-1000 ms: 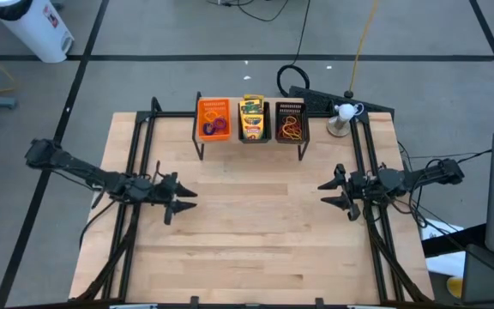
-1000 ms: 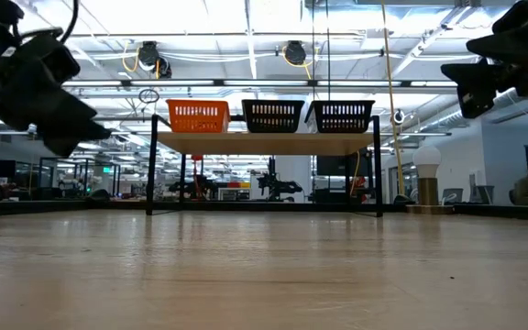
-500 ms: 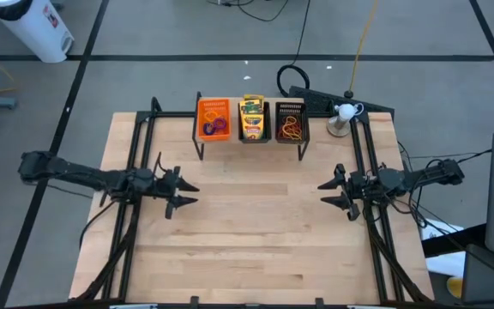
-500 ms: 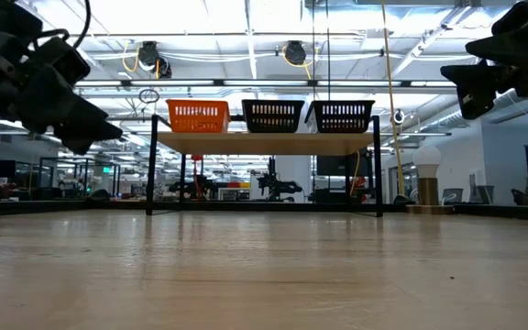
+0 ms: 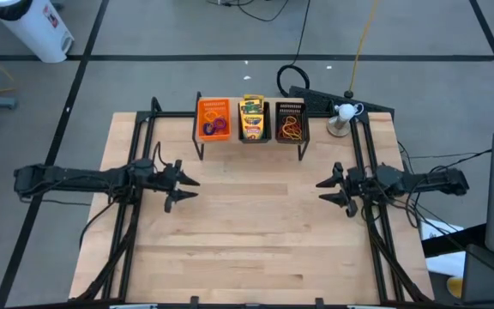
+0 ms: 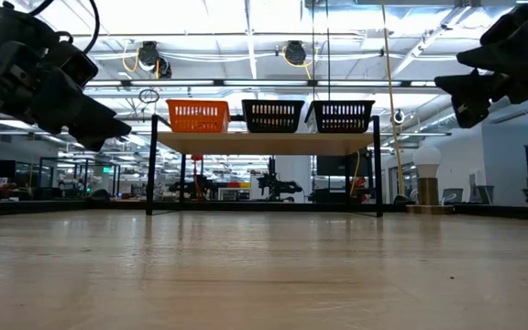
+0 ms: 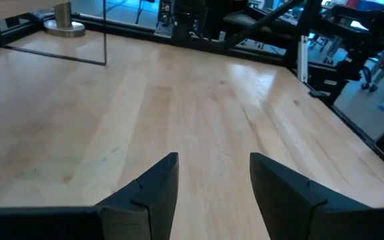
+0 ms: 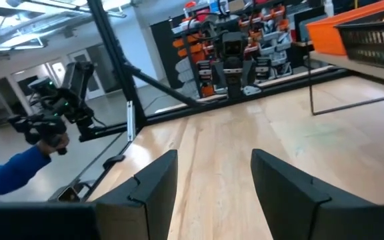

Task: Pick & Place Office Desk Supplies
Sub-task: Return to Home Position

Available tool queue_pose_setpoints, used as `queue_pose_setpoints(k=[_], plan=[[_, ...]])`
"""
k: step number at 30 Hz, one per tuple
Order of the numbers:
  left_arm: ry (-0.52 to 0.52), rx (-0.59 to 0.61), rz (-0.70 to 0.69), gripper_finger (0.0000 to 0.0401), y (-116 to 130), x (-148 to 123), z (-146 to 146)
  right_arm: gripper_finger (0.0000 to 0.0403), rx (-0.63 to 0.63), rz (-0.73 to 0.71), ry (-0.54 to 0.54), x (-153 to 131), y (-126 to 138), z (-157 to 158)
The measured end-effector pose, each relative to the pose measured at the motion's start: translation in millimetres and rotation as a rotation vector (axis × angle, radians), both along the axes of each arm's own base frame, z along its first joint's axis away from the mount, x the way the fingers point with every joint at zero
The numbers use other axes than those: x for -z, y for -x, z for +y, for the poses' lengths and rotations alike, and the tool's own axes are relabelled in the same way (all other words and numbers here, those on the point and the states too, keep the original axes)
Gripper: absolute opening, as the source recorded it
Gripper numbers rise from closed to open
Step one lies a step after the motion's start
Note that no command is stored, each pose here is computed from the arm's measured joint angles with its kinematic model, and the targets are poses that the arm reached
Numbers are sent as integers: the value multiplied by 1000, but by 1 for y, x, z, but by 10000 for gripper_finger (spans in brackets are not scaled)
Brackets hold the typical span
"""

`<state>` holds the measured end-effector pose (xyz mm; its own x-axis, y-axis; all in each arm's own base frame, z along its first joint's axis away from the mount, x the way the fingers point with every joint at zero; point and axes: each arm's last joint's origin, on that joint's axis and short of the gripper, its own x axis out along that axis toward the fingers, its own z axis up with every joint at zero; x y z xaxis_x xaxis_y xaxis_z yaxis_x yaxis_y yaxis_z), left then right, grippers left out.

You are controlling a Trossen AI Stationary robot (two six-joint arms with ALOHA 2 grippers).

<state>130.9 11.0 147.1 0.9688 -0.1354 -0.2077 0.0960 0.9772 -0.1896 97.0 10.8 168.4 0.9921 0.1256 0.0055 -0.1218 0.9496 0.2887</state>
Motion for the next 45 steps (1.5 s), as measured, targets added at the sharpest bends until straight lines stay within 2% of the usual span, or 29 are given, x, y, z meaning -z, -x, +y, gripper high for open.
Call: queue_pose_setpoints(k=[7, 12, 17, 19, 24, 32, 42, 45], plan=[[-20, 44, -59, 184, 5, -7, 1, 183, 38, -5, 1, 0, 0, -4], [23, 60, -21, 184, 12, -11, -1, 183, 46, -9, 1, -1, 0, -5], [-49, 83, -105, 184, 18, -23, -4, 183, 47, -9, -2, -1, 0, -5], [-82, 60, -131, 184, 21, -26, -4, 183, 49, -10, -2, -1, 0, -5], [-102, -58, -86, 184, 24, -21, -3, 183, 52, -13, 21, -1, 0, -5], [-142, -46, -144, 184, 22, -15, -10, 183, 45, -18, 16, -2, 0, -5], [-150, -95, -149, 184, 22, -16, -16, 183, 40, -33, 12, -3, 0, -5], [-151, -97, -149, 184, 22, -16, -17, 183, 42, 14, 18, 0, 0, -5]])
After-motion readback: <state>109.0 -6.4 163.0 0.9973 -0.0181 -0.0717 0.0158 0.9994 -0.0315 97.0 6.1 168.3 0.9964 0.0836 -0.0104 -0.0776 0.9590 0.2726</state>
